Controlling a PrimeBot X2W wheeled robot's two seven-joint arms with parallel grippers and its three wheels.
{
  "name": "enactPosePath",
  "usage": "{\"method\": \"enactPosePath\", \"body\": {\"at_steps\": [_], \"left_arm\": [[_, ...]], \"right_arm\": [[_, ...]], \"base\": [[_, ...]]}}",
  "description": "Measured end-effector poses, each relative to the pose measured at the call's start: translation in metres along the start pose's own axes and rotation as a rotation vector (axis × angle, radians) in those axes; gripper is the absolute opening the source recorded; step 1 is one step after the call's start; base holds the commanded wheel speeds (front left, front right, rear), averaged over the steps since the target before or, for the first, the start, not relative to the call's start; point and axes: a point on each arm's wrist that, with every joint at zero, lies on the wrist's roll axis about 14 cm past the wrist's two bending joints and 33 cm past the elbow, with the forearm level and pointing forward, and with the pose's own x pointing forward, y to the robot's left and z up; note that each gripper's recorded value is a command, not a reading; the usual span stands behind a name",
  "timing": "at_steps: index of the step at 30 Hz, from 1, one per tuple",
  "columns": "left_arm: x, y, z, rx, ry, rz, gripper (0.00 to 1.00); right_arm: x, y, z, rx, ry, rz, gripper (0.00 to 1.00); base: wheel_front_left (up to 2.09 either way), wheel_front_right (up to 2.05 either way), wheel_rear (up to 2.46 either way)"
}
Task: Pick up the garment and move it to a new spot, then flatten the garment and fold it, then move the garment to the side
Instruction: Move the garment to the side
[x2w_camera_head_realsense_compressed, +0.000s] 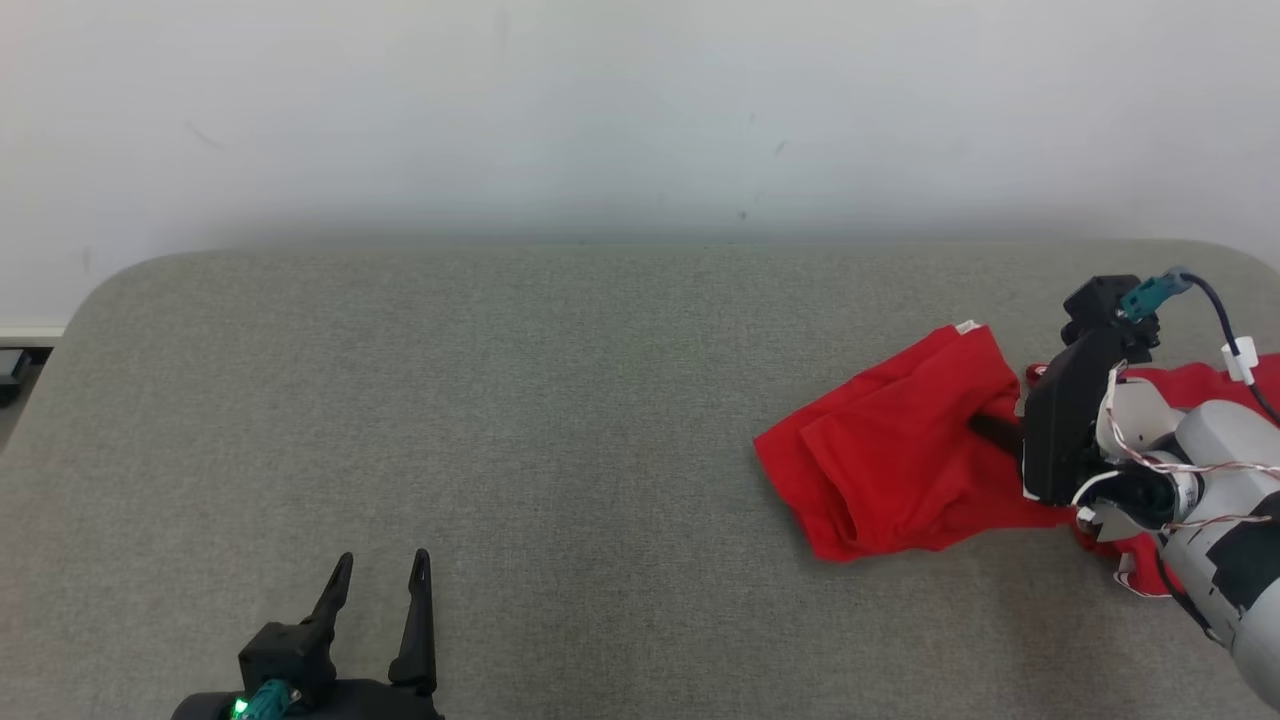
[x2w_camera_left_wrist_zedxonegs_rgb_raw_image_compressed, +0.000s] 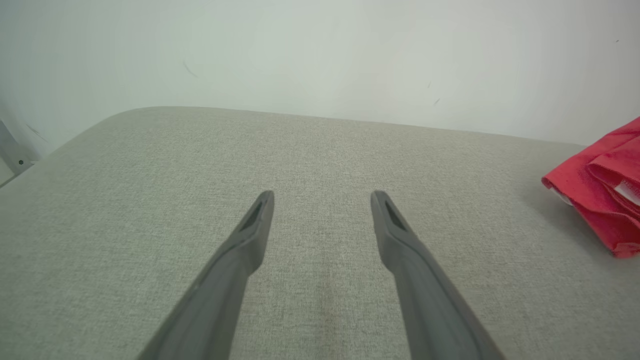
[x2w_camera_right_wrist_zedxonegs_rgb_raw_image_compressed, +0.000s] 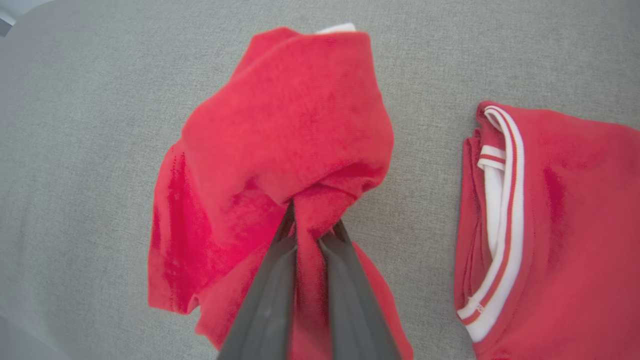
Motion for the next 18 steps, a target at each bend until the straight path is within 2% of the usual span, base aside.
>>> {"method": "enactPosePath", "body": {"at_steps": [18], "left_arm": [[0.017, -0.017, -0.009, 0.016, 0.027, -0.069, 1.00]], "right_arm": [[-0.021, -0.071, 0.020, 0.072, 0.009, -0.170, 0.00]], "base": [[0.00, 0.00, 0.00]]}}
